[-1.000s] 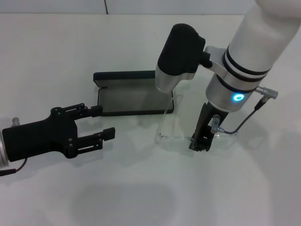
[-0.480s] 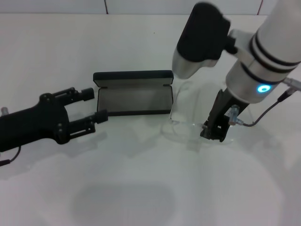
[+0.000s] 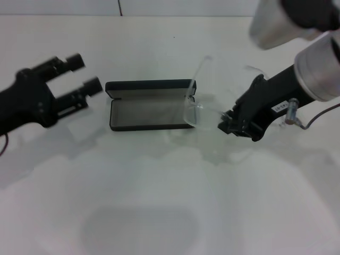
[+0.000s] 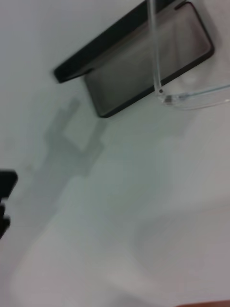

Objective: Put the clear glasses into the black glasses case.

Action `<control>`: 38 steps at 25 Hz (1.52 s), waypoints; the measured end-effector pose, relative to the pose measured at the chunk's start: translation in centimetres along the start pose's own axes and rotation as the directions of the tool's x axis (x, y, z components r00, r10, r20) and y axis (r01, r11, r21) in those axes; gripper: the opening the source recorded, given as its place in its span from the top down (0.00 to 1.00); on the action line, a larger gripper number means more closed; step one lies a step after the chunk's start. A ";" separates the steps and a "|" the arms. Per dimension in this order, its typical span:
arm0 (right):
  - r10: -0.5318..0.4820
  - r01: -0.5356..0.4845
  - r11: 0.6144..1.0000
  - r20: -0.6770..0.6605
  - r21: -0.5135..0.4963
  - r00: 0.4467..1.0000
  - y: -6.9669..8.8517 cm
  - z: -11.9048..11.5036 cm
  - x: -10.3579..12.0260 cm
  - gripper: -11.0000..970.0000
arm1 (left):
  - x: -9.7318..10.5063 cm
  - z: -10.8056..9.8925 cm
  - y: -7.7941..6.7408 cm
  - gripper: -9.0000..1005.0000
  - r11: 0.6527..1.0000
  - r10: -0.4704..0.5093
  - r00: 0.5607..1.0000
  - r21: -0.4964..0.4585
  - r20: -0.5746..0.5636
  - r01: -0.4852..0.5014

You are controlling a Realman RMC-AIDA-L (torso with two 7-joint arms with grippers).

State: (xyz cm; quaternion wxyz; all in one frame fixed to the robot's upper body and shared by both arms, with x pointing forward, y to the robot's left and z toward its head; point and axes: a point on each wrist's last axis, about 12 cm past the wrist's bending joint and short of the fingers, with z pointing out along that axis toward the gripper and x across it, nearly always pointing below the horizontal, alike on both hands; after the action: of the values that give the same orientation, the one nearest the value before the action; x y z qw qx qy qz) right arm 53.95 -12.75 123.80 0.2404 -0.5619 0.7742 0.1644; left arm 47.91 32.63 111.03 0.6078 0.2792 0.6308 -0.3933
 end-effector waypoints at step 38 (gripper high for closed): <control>-0.225 0.457 0.888 0.815 -0.054 0.534 -0.2 3.9 9.7 0.87 | -3.2 9.7 -2.0 0.95 0.884 -0.134 0.990 0.457 0.040 0.101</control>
State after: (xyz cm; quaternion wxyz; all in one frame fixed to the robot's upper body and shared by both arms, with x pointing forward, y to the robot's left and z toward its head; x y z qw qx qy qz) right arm 52.38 -18.45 115.15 0.5080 -0.5982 0.4321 0.4443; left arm 51.91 23.84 115.02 0.5227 0.3607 0.5152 -0.5755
